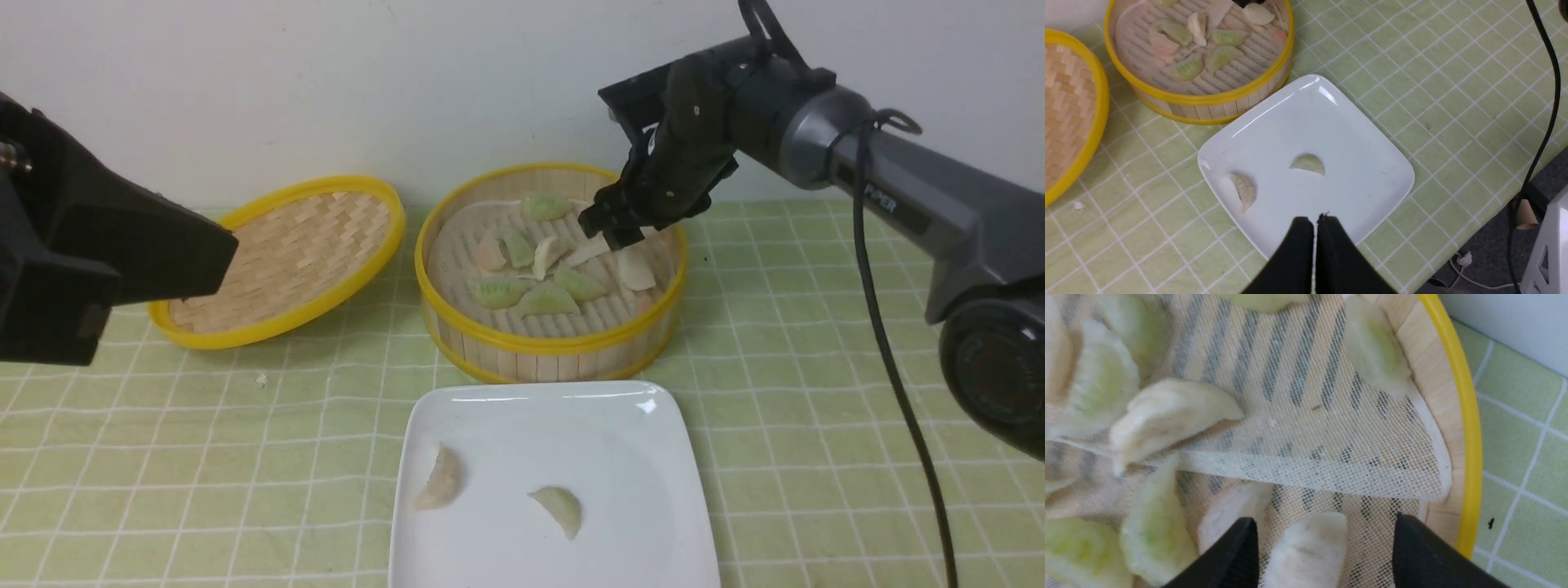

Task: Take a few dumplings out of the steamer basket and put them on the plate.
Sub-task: Use the right arm to grab a dumpling from inside the steamer

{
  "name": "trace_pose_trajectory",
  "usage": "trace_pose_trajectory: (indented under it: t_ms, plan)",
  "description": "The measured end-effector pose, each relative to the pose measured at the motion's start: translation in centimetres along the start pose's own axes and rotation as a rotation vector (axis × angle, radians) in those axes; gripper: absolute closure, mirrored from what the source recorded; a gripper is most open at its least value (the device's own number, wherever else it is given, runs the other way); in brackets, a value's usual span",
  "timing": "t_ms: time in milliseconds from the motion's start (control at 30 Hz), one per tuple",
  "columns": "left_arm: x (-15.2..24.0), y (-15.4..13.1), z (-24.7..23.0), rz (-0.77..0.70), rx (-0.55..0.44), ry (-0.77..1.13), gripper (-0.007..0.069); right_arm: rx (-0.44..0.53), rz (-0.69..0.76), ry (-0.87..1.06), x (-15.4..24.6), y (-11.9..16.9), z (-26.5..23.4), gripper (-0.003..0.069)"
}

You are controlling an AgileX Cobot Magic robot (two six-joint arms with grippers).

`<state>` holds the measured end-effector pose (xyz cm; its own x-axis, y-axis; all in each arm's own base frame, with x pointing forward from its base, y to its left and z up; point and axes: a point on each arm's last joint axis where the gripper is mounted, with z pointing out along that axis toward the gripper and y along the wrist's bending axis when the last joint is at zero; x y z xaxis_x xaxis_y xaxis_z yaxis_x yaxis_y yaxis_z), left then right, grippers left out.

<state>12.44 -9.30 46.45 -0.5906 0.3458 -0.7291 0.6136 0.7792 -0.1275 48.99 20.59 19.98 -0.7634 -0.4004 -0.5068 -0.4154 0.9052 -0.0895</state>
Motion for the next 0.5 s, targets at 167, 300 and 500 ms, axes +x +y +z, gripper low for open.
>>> trace_pose_trajectory:
  t_ms: [167, 300, 500]
  plan:
    - [0.0, 0.0, 0.0, 0.000, -0.001, 0.000, 0.0631, 0.015, 0.004, 0.041, 0.9, 0.0, 2.2, 0.0249]
    - [0.0, 0.0, 0.0, -0.005, -0.001, 0.000, 0.0631, -0.012, 0.023, 0.056, 1.4, 0.4, 3.3, 0.0249]
    - [0.0, 0.0, 0.0, -0.011, -0.002, 0.000, 0.0631, -0.048, 0.046, 0.063, 1.5, 0.7, 3.6, 0.0366]
